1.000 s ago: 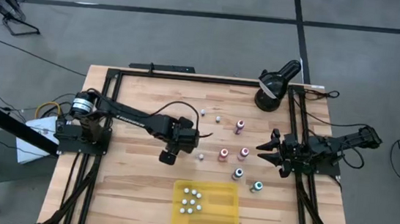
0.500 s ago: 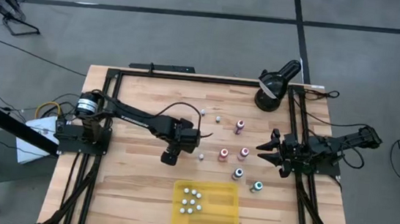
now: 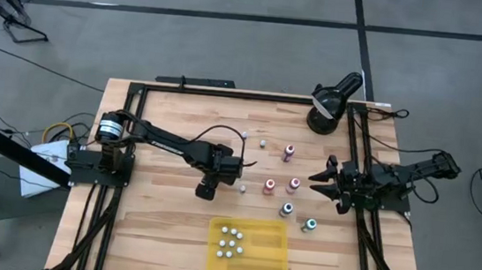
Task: Pick & Place food coloring
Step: Put the small red food coloring bottle in the yellow bin
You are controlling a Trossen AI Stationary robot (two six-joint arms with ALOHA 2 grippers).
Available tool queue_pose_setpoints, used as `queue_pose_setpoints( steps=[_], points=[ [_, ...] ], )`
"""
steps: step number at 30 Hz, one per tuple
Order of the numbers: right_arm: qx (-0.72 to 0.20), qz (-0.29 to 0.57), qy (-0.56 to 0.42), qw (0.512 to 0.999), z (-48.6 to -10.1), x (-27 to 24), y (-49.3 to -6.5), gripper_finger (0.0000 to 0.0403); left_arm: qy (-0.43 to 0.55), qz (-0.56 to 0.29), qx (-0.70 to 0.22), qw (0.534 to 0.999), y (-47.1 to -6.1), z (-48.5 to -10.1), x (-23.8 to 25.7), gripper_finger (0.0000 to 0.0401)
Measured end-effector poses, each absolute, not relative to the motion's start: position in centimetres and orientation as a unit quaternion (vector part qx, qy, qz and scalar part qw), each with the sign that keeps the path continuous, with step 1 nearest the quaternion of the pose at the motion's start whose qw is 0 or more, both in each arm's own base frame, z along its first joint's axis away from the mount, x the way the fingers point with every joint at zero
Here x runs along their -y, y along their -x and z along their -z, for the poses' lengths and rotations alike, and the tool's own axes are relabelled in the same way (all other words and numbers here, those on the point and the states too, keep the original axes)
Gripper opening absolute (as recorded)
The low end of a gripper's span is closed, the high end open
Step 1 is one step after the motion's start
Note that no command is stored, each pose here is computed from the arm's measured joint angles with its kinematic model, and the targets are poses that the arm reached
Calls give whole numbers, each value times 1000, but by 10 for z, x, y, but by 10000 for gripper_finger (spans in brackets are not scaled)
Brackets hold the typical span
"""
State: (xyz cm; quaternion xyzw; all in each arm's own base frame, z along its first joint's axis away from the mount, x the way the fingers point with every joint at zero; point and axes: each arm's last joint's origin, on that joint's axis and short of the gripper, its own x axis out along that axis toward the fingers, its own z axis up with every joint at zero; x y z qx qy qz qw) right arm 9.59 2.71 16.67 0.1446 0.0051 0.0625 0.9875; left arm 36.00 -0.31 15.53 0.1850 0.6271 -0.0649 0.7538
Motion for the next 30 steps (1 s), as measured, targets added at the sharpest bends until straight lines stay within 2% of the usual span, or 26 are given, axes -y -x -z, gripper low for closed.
queue_pose_setpoints(
  steps=[3, 13, 21, 30],
  points=[
    [-6, -63, -144, 988, -167, -27, -96, 137, -185, 65, -627, 754, -360, -155, 3, 146],
    [-6, -63, -144, 987, -167, -27, -96, 138, -179, 60, -628, 755, -360, -155, 3, 63],
    [-6, -63, -144, 987, -167, -27, -96, 139, -173, 53, -618, 765, -359, -164, 4, 81],
    [-6, -63, -144, 987, -167, -27, -96, 137, -155, 64, -575, 801, -350, -199, 12, 65]
  ],
)
